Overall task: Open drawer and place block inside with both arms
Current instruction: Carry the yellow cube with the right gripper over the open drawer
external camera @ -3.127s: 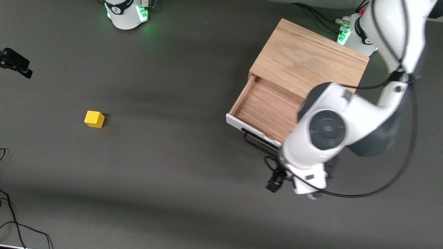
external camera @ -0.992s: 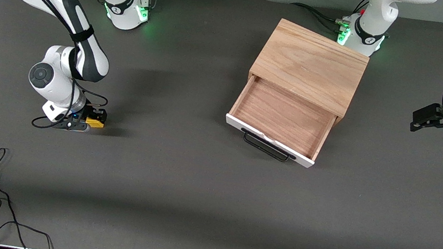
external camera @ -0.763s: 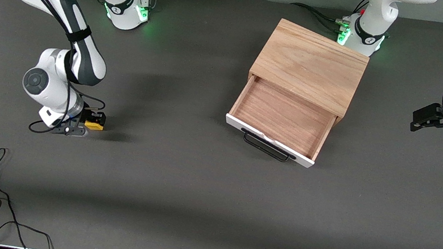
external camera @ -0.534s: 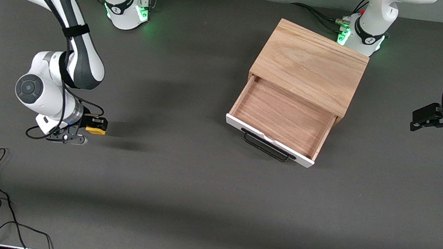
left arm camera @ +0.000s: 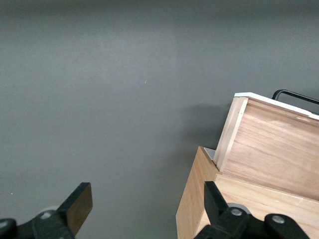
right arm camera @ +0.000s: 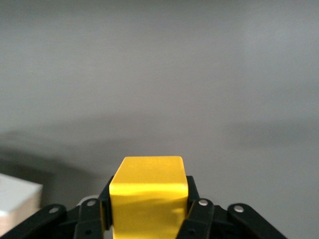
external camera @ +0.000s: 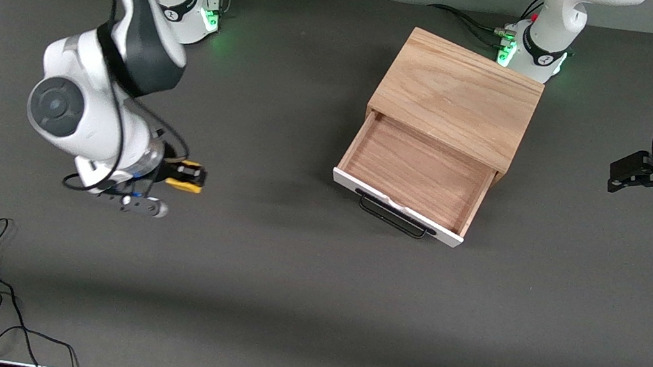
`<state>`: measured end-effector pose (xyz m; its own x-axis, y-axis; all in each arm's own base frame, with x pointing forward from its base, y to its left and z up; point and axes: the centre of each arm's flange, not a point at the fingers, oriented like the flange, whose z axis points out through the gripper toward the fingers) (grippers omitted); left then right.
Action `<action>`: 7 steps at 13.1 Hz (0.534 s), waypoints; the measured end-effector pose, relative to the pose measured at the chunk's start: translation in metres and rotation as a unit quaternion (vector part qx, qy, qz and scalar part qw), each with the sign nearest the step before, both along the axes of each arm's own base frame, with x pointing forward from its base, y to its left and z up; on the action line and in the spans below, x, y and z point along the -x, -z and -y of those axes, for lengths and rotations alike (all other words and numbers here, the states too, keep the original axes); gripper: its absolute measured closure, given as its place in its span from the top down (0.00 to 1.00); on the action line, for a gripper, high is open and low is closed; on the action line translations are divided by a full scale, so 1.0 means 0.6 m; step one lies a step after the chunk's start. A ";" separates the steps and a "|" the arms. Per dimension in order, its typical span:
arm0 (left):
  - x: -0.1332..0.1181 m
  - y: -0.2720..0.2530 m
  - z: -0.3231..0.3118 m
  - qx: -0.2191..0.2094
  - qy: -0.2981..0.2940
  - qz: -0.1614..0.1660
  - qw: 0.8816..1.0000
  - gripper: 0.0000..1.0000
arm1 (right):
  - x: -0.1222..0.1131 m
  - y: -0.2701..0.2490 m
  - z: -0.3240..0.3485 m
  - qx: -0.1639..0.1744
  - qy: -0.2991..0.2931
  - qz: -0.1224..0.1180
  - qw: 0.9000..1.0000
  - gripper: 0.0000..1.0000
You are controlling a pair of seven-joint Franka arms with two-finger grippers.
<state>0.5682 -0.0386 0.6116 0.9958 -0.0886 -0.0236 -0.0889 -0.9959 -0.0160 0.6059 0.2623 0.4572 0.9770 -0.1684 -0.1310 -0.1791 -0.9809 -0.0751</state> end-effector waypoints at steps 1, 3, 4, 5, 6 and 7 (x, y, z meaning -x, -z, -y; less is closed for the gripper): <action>0.000 0.000 0.000 -0.001 0.000 0.000 1.000 1.00 | 0.015 -0.015 -0.053 -0.004 0.008 0.002 1.000 0.55; 0.000 0.000 0.000 -0.002 0.001 -0.001 1.000 1.00 | 0.057 -0.027 -0.166 -0.009 0.023 0.003 1.000 0.55; 0.001 0.000 0.000 -0.002 0.001 -0.001 1.000 1.00 | 0.077 -0.029 -0.222 -0.013 0.032 0.003 0.999 0.55; 0.001 0.001 0.001 -0.002 0.001 -0.002 1.000 1.00 | 0.092 -0.028 -0.274 -0.020 0.038 0.002 0.999 0.55; 0.001 0.002 0.001 -0.002 0.001 -0.004 1.000 1.00 | 0.101 -0.025 -0.320 -0.028 0.045 0.001 0.999 0.55; 0.002 0.002 0.001 -0.002 0.001 -0.005 1.000 1.00 | 0.106 -0.018 -0.359 -0.036 0.054 -0.001 0.998 0.55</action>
